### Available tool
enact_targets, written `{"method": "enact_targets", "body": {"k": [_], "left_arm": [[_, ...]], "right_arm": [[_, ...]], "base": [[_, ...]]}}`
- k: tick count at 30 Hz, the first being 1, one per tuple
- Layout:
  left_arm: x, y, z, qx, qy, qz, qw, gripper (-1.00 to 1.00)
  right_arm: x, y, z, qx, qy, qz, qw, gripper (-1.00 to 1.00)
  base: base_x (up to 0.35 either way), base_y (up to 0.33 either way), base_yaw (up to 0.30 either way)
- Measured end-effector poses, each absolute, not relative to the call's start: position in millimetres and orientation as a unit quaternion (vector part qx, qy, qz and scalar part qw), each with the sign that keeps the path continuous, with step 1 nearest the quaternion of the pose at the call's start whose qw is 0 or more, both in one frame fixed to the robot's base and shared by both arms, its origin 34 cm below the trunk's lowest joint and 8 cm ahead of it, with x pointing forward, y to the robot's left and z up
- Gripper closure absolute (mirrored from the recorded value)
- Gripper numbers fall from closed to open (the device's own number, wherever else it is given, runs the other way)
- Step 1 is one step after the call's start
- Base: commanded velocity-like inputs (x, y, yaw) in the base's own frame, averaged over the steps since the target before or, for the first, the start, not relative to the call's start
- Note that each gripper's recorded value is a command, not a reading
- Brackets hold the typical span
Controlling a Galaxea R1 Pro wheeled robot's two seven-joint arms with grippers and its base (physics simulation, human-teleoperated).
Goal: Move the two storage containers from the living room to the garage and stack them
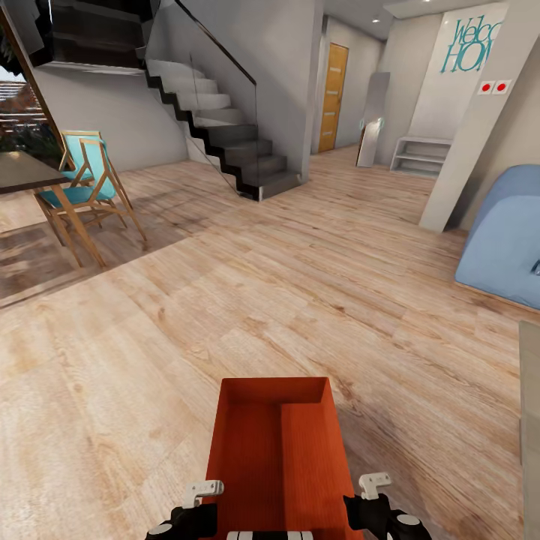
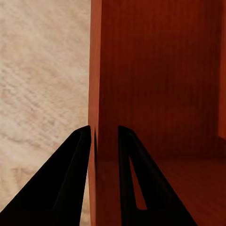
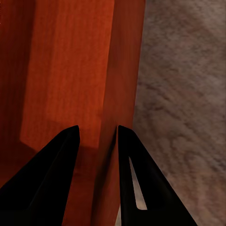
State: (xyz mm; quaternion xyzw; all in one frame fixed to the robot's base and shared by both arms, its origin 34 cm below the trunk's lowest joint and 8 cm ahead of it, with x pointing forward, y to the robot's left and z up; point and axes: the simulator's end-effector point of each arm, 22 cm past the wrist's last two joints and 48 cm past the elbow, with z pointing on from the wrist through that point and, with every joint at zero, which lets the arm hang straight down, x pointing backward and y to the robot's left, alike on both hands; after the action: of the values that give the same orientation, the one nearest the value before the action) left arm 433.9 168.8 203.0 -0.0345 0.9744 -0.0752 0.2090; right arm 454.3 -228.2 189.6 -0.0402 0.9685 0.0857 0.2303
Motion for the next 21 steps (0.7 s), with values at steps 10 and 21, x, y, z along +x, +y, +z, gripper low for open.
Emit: {"method": "enact_targets", "body": {"k": [10, 21], "left_arm": [[433.9, 168.9, 203.0, -0.036, 0.974, -0.074, 0.209, 1.00], [433.8, 168.6, 203.0, -0.035, 0.974, -0.074, 0.209, 1.00]], "right_arm": [[454.4, -228.2, 189.6, -0.040, 0.968, 0.086, 0.230, 1.00], [454.5, -228.3, 189.6, -0.041, 0.968, 0.085, 0.230, 1.00]], "base": [[0.000, 0.000, 0.000], [0.000, 0.000, 0.000]]}}
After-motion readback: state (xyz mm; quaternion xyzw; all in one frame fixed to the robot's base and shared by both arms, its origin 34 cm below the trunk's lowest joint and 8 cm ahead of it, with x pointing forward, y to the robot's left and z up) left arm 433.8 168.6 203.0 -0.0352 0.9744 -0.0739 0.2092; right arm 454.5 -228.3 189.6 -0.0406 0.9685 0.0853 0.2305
